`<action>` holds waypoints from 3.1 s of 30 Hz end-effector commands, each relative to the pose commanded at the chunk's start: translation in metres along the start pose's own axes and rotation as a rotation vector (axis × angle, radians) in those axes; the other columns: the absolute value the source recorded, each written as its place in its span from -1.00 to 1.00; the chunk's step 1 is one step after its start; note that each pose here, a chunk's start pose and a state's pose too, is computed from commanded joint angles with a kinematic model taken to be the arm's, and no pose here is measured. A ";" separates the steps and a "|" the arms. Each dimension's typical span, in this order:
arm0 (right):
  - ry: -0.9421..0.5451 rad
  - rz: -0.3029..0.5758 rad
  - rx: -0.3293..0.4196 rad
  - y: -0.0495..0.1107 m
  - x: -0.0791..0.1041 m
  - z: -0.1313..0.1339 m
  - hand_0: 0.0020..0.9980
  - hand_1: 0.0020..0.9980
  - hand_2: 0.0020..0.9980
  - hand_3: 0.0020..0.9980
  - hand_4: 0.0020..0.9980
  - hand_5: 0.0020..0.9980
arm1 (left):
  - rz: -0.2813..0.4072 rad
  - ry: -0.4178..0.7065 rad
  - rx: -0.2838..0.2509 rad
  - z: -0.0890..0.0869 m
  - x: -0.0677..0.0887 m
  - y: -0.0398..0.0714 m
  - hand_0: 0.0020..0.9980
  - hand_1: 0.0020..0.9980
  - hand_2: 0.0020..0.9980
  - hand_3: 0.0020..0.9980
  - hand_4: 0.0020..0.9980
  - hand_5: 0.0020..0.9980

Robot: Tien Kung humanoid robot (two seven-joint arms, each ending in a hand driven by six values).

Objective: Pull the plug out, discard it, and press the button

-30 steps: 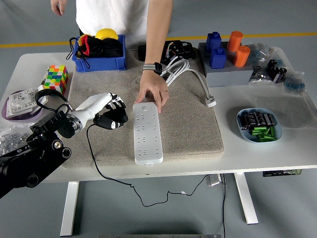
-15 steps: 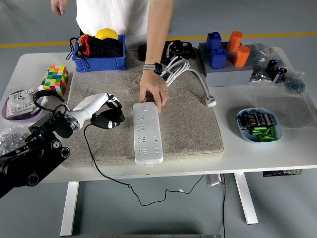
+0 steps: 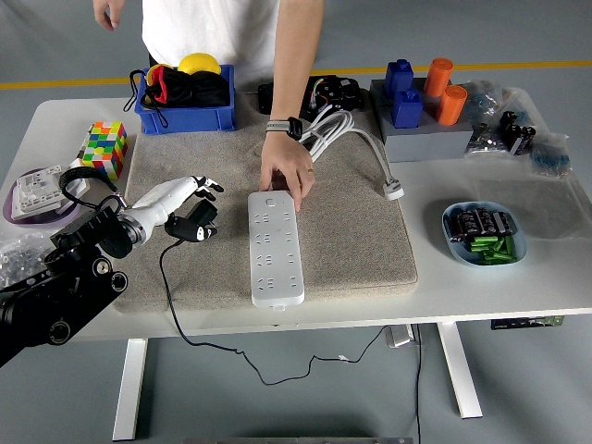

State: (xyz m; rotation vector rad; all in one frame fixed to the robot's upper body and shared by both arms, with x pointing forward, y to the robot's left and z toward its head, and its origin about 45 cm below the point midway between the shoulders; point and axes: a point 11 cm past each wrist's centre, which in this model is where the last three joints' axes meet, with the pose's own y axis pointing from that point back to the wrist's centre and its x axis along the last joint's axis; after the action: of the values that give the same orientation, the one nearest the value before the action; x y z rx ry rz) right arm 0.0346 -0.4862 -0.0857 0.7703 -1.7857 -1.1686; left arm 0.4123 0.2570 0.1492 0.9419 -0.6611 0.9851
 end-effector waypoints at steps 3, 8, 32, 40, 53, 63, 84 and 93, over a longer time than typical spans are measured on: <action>0.000 -0.001 0.001 0.000 -0.001 0.000 0.50 0.34 0.31 0.24 0.34 0.02 | 0.004 -0.001 -0.002 0.001 0.001 0.000 0.70 0.72 0.63 0.70 0.71 -1.00; 0.000 -0.004 0.002 0.000 -0.002 0.000 0.50 0.34 0.31 0.24 0.34 0.02 | 0.032 0.007 -0.036 0.010 0.009 0.002 0.64 0.55 0.47 0.63 0.69 -1.00; -0.004 -0.005 0.002 0.000 -0.002 -0.001 0.50 0.33 0.31 0.24 0.34 0.02 | -0.042 0.007 -0.156 0.073 0.008 -0.013 -0.79 -1.00 -0.93 0.34 0.16 -0.95; -0.003 -0.007 0.005 0.000 -0.003 -0.003 0.50 0.33 0.31 0.24 0.34 0.02 | -0.099 -0.048 -0.138 0.079 -0.003 -0.023 -0.80 -1.00 -0.94 0.34 0.15 -0.94; -0.002 -0.010 0.008 0.000 -0.004 -0.004 0.50 0.33 0.31 0.24 0.34 0.02 | -0.120 -0.104 -0.120 0.092 -0.007 -0.041 -0.80 -1.00 -0.93 0.35 0.15 -0.94; 0.001 -0.009 0.008 0.000 -0.004 -0.004 0.50 0.33 0.31 0.24 0.34 0.02 | -0.145 -0.139 -0.060 0.085 -0.009 -0.048 -0.80 -1.00 -0.93 0.35 0.15 -0.95; -0.001 -0.008 0.009 0.000 -0.003 -0.005 0.50 0.33 0.31 0.24 0.34 0.02 | -0.185 -0.183 0.006 0.076 -0.010 -0.053 -0.81 -1.00 -0.95 0.35 0.14 -0.92; -0.002 -0.008 0.008 0.000 -0.003 -0.005 0.50 0.33 0.31 0.24 0.34 0.02 | -0.196 -0.189 0.010 0.078 -0.010 -0.054 -0.81 -1.00 -0.96 0.34 0.13 -0.92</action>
State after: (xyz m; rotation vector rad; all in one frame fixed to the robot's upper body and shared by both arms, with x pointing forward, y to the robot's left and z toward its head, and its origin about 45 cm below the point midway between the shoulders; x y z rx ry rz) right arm 0.0401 -0.4856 -0.0853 0.7817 -1.7916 -1.1684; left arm 0.4524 0.1713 0.1577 1.0961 -0.7069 0.7321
